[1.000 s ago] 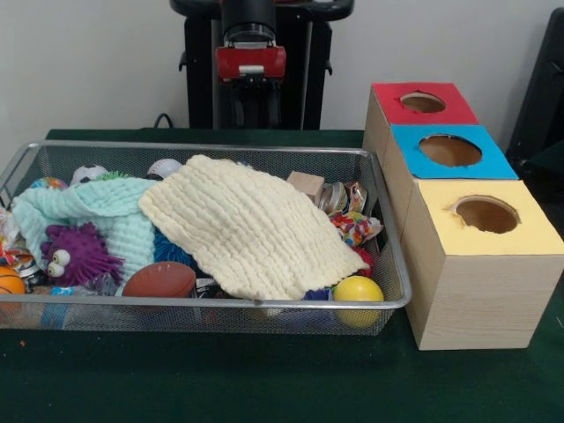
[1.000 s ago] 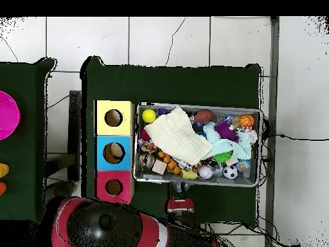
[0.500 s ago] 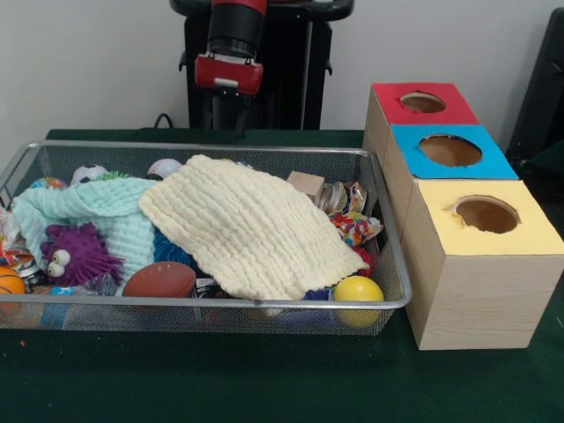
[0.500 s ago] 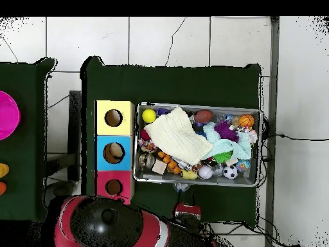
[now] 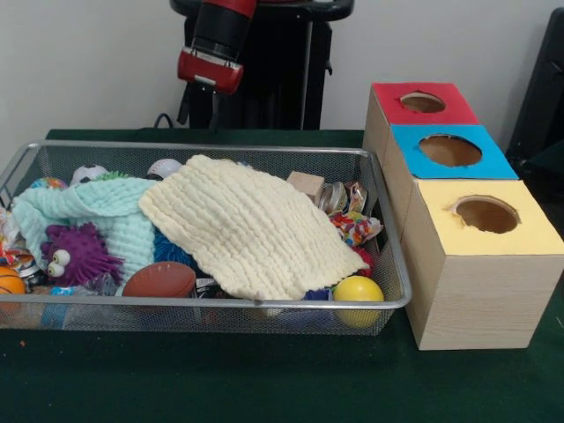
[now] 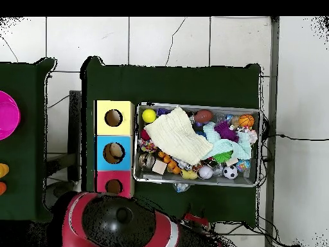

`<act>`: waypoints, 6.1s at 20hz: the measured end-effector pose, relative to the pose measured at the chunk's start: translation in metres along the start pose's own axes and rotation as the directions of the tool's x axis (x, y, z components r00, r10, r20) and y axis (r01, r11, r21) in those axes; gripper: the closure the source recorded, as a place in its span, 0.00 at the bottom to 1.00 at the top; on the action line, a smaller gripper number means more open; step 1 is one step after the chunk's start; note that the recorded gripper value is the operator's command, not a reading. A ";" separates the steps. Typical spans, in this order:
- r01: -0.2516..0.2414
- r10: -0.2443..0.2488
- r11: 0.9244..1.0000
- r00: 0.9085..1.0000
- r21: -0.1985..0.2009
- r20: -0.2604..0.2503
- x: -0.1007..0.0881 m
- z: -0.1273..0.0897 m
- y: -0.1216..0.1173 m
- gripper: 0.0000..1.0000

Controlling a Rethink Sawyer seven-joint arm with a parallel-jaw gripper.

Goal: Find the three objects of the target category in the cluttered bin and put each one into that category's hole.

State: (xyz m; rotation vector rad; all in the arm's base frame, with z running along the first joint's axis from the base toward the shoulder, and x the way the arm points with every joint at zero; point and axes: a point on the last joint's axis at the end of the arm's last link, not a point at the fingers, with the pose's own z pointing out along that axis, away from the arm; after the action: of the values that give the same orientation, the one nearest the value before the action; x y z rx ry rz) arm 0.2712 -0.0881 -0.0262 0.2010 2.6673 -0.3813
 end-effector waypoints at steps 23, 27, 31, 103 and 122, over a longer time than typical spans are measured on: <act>0.082 -0.091 0.980 0.995 -0.181 -0.040 0.004 0.011 0.019 0.00; 0.102 -0.114 0.972 0.992 -0.213 -0.047 0.005 0.014 0.025 0.00; 0.118 -0.130 0.966 0.991 -0.231 -0.038 0.002 0.020 0.028 0.00; 0.036 -0.022 0.998 0.972 -0.056 0.234 -0.009 0.055 0.058 1.00; -0.099 0.103 0.994 0.986 0.033 -0.134 0.015 0.009 0.045 1.00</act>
State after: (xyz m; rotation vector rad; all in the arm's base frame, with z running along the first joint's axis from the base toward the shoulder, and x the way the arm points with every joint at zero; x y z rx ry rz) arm 0.2699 -0.0462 -0.0510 0.3820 2.7724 -0.3832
